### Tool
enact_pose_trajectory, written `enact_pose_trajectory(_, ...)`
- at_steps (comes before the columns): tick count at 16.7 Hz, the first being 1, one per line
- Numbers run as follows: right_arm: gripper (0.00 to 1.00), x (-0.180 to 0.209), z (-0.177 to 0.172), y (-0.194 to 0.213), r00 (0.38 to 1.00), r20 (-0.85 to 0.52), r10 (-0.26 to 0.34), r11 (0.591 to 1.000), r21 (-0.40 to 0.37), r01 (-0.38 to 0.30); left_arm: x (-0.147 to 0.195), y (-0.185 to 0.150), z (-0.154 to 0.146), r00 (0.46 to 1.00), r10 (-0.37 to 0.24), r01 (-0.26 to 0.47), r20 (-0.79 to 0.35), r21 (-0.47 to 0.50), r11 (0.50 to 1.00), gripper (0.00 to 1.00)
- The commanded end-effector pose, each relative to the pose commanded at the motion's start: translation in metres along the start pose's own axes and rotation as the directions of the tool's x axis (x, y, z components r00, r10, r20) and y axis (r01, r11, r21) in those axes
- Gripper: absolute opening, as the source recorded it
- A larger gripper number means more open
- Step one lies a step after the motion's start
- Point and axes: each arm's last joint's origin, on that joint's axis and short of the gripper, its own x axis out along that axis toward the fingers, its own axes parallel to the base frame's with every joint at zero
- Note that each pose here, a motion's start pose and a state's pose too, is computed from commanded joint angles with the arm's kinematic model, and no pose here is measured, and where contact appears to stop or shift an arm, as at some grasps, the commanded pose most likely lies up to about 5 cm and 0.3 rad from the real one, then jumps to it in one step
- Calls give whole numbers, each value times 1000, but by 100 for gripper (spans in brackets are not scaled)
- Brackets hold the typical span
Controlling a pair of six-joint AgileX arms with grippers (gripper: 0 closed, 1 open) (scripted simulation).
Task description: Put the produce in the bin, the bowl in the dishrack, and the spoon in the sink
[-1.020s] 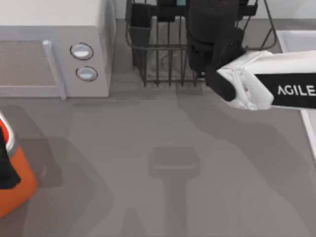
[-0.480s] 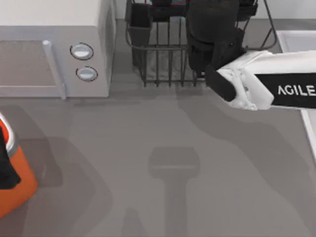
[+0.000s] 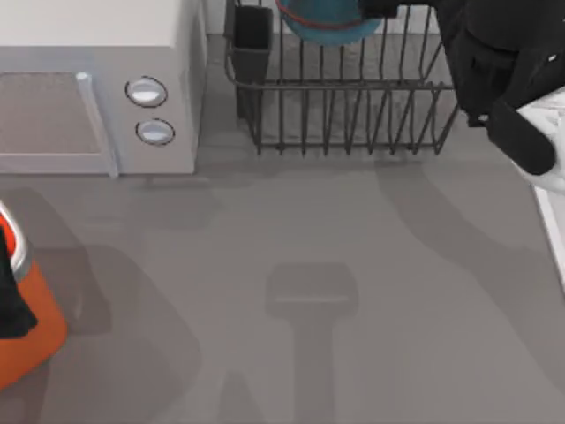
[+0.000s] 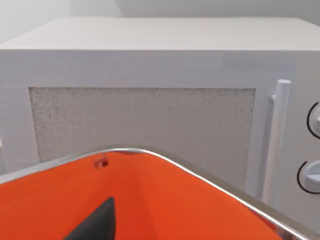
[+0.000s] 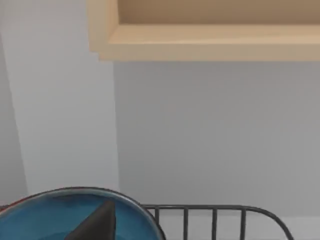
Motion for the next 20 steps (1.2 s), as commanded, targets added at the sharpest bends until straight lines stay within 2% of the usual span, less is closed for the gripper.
enact_pose_trajectory(3,100,-46,25,-57,1000,3,-4,1000,-4,4,0,0,0,1000,0,0,0,0,1000,100)
enact_pose_trajectory(6,100,-111,30,-111,1000,15,-6,1000,-9,6,0,0,0,1000,0,0,0,0,1000,100)
enact_pose_trajectory(8,100,-155,17,-139,1000,23,-5,1000,-13,6,0,0,0,1000,0,0,0,0,1000,100)
enact_pose_trajectory(11,100,-205,-21,-166,999,32,-3,1000,-16,3,0,0,0,1000,0,0,0,0,1000,100)
enact_pose_trajectory(16,100,-236,-89,-182,1000,15,3,1000,-9,-3,0,0,0,1000,0,0,0,0,1000,100)
enact_pose_trajectory(20,100,-239,-112,-186,1000,7,6,1000,0,-6,0,0,0,1000,0,0,0,0,1000,100)
